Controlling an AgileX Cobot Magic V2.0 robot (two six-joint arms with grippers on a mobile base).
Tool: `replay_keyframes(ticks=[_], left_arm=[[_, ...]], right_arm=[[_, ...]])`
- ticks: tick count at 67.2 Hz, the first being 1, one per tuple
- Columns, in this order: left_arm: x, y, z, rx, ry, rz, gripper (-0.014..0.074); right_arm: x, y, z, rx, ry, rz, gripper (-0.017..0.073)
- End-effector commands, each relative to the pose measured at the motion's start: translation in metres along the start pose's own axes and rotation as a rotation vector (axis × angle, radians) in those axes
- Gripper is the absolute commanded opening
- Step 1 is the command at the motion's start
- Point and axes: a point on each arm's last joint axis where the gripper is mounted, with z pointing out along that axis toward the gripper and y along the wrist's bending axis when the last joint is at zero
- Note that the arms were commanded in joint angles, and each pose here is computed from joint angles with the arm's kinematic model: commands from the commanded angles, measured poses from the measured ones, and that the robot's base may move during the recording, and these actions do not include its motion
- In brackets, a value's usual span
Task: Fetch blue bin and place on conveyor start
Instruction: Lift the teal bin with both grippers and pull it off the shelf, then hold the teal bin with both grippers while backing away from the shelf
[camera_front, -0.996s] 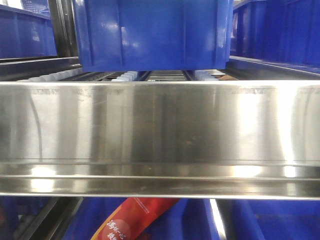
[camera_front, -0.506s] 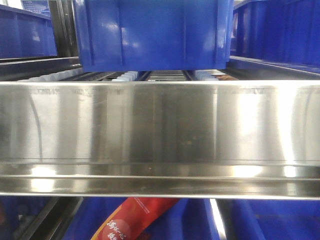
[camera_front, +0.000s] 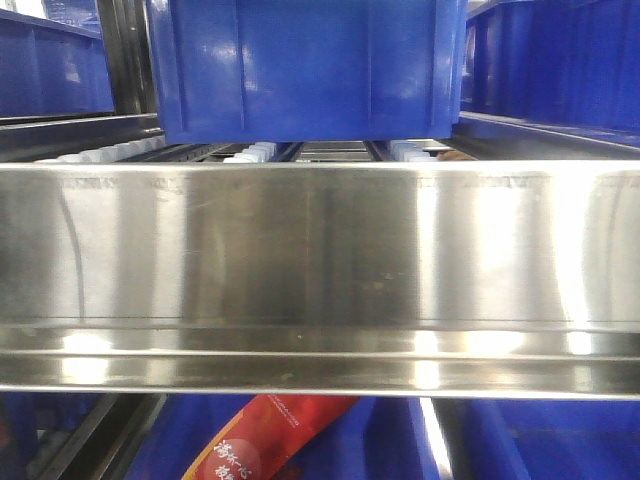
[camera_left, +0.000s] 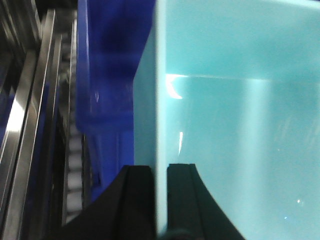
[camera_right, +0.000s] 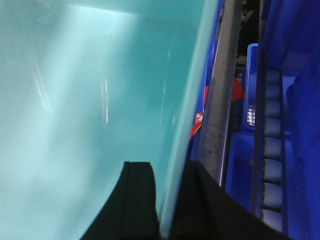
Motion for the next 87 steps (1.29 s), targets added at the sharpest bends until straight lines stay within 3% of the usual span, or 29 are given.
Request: replay_keyframes(ticks=[1,26,87], left_arm=[[-0.0160,-0.0003,-0.0083,0.017,-0.149,0.004,-0.0111],[-0.0253,-0.0022,-0.0103,0.038,-0.254,0.005,-0.0111],[-0.0255,-0.0022,-0.0103,0.039,-0.256,0.005,-0.0111]], right_arm=[[-0.0027,-0.0026,-0.0058,0.017,-0.021,-0.026,-0.0153],[-0.0027,-0.0026,-0.0058,0.017,-0.021,-0.026,-0.0153],[-0.0042,-0.0024,-0.0058,0.015,-0.038,-0.027,-0.0153]])
